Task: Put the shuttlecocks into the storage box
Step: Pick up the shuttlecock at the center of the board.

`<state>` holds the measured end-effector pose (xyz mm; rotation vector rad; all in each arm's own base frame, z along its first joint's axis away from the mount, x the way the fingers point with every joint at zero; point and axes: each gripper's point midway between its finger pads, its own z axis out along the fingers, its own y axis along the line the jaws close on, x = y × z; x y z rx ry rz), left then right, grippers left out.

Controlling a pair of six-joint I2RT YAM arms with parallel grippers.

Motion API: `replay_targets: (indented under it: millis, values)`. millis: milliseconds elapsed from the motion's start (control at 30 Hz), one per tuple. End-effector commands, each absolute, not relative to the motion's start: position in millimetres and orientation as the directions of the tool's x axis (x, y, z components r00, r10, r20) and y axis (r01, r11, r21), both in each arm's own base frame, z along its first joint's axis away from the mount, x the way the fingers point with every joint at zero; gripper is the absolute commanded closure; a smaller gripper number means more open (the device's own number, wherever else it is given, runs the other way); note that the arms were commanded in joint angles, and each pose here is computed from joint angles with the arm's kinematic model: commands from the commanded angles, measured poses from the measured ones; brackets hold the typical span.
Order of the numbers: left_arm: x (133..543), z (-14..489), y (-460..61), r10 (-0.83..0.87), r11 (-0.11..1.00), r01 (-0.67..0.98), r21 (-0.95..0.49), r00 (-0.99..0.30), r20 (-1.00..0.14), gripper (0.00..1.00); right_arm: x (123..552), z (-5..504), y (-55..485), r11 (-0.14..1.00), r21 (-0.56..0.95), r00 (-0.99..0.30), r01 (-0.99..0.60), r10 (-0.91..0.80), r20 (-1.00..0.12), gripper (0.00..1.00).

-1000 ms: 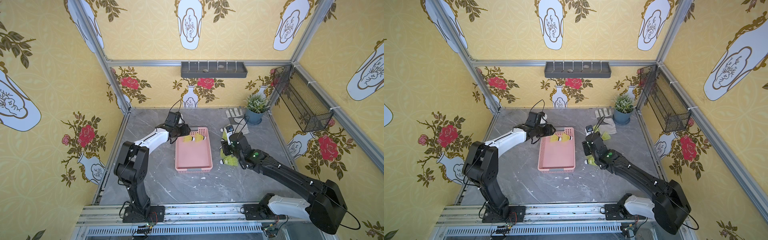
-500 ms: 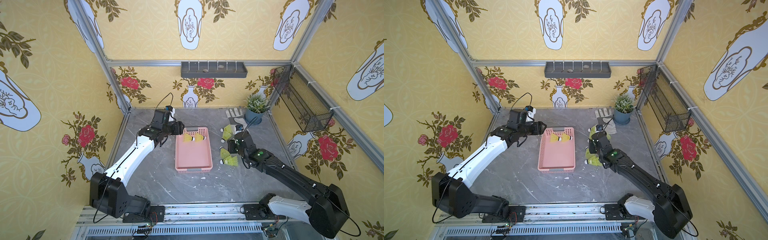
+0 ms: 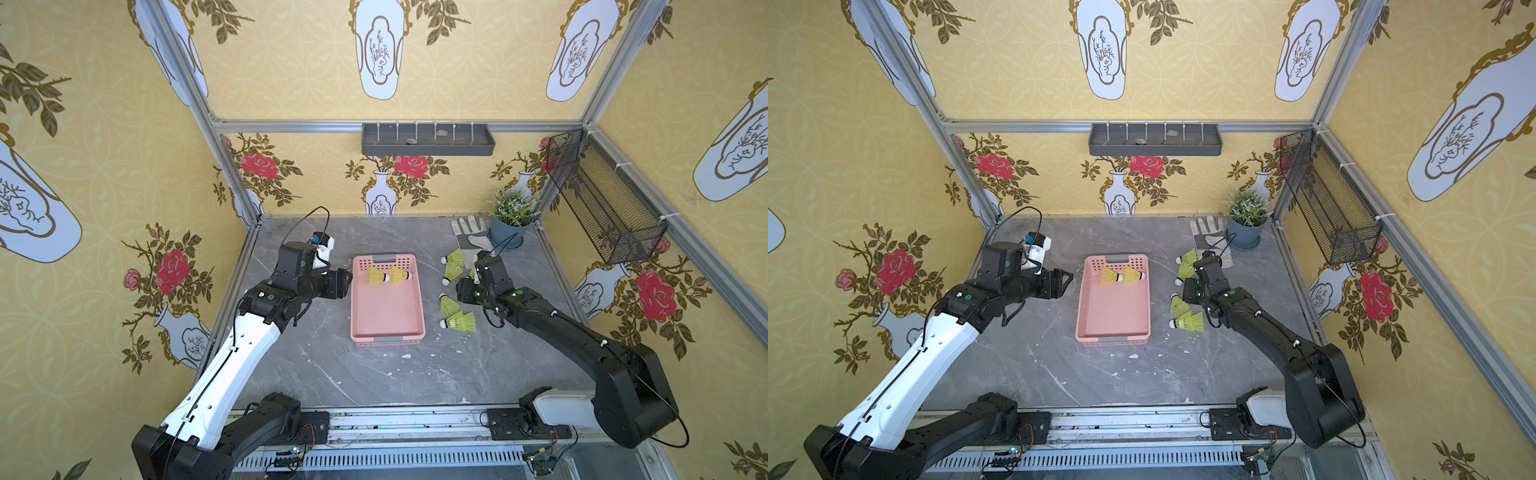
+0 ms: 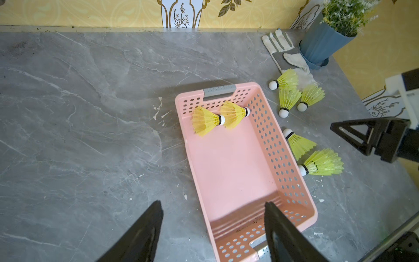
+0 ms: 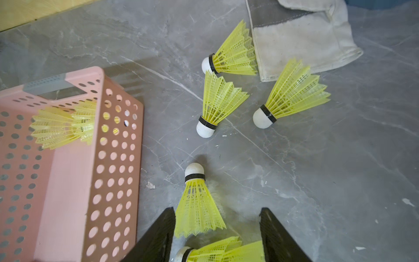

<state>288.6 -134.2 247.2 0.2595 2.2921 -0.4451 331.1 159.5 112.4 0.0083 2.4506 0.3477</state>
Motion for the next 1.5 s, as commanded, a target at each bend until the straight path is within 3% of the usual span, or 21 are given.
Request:
replay_targets:
  millis: [0,267,1067,1300,1467]
  values:
    - [280,243,-125,0.089,0.925,0.332,-0.184,-0.661,-0.745,0.27,348,112,169,0.948,0.312,-0.79,-0.067,0.141,-0.597,0.39]
    - [272,254,-117,0.077,0.929,0.334,-0.158,-0.593,-0.801,0.26,381,88,175,0.939,0.344,-0.823,0.014,0.206,-0.53,0.43]
    - [274,249,-113,0.066,0.93,0.323,-0.174,-0.613,-0.787,0.26,423,31,187,0.948,0.294,-0.854,0.124,0.253,-0.455,0.44]
    - [275,248,-113,0.06,0.931,0.319,-0.179,-0.616,-0.786,0.26,425,22,193,0.955,0.269,-0.858,0.123,0.238,-0.456,0.49]
    - [275,249,-112,0.057,0.931,0.317,-0.18,-0.615,-0.786,0.26,423,20,196,0.961,0.254,-0.858,0.113,0.223,-0.463,0.62]
